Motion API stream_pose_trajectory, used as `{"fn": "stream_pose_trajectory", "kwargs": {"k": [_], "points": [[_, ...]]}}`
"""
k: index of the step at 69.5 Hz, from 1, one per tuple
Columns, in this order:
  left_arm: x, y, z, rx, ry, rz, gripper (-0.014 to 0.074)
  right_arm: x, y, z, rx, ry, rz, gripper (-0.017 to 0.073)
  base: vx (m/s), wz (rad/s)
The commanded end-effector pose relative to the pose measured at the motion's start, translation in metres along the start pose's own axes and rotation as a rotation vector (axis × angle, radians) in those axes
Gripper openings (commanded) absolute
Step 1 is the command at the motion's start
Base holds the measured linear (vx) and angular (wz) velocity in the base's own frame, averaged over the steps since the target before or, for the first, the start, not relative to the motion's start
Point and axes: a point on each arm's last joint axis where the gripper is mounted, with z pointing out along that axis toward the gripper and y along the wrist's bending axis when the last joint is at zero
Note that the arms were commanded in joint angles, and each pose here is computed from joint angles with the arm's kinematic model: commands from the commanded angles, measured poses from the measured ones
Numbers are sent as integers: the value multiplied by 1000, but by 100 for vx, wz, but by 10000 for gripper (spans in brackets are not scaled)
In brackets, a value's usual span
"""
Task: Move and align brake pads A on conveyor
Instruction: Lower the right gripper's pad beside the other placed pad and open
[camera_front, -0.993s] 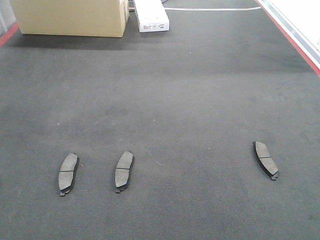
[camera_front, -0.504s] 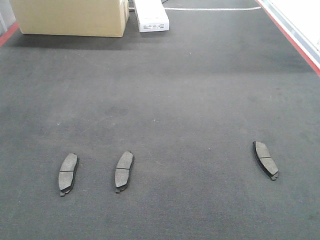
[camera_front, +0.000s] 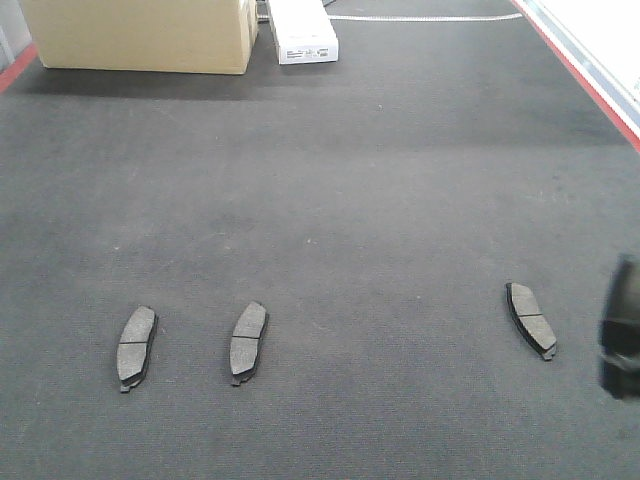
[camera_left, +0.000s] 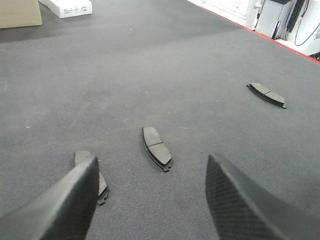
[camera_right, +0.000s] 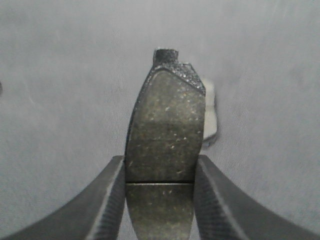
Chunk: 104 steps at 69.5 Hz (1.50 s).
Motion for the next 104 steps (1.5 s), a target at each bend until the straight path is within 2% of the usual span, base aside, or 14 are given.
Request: {"fn": "stream_pose_trajectory", "kwargs": {"k": [1,9,16,22,32,42,48,54,65,76,84,96,104], "points": [[-11,-2,-2,24,-67,0,450,-29,-1,17,6,-3,10,15,0,0],[-11,-2,-2,24,-67,0,450,-45,-3,56,10,141,56,22,0,0],[-11,-2,-2,24,-67,0,450,-54,-5,93,6,286,75,26,0,0],[-11,-2,-2,24,-67,0,450,-60,0,122,-8,381,60,26,0,0],[-11,-2,-2,24,-67,0,450,-69,27,164,-44,465,33,26,0,0],[-11,-2,-2,24,-67,0,450,-75,55,201,-61,505,61,29,0,0],[-11,-2,-2,24,-67,0,450,-75,63,219,-54,544,88,34,0,0],[-11,-2,-2,24,-67,0,450,-74,66,230,-50,570,91,48,0,0],[-11,-2,-2,24,-67,0,450,-70,67,243,-44,598,88,143,0,0],[-11,-2,-2,24,-67,0,450,-70,66,247,-41,598,90,327,0,0],[-11,-2,-2,24,-67,0,450,-76,65,243,-26,579,64,429,0,0],[-11,-2,-2,24,-67,0,450,-93,50,222,1,520,42,460,0,0],[-11,-2,-2,24,-67,0,450,-107,32,196,-5,477,-17,460,0,0]]}}
